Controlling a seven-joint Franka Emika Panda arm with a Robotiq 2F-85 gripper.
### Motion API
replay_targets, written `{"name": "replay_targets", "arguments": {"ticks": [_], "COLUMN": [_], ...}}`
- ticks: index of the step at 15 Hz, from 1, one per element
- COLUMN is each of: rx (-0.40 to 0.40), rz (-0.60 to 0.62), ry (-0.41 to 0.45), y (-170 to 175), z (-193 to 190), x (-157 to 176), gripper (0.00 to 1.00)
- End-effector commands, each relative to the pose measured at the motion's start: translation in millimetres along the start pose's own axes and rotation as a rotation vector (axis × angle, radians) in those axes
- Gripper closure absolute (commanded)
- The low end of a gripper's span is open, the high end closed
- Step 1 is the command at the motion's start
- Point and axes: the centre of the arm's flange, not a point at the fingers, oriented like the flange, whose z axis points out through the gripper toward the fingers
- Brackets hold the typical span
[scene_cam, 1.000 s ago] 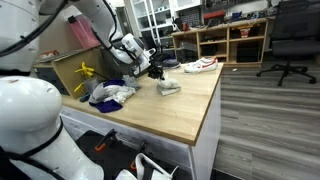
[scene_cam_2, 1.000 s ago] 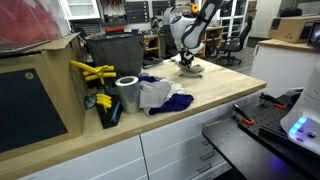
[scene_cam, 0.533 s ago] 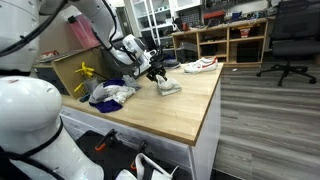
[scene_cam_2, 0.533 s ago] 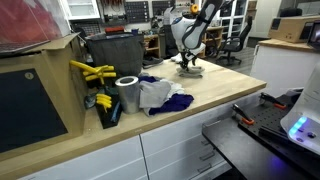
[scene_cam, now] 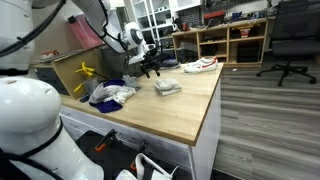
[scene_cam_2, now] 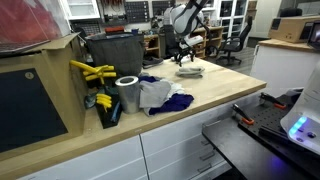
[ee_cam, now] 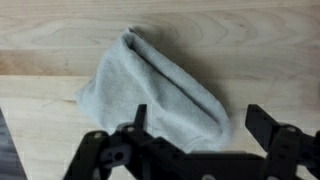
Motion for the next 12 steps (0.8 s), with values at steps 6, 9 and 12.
{"name": "replay_targets", "arguments": {"ticks": [6, 9, 12], "rx": [-0.058, -0.084, -0.075], "rz": [0.354, 0.416, 0.436], "ry": [0.039, -0.005, -0.033], "y": [75, 88, 83], "z": [7, 34, 54], "x": [51, 50, 43], "gripper": [0.00, 0.26, 0.51]}}
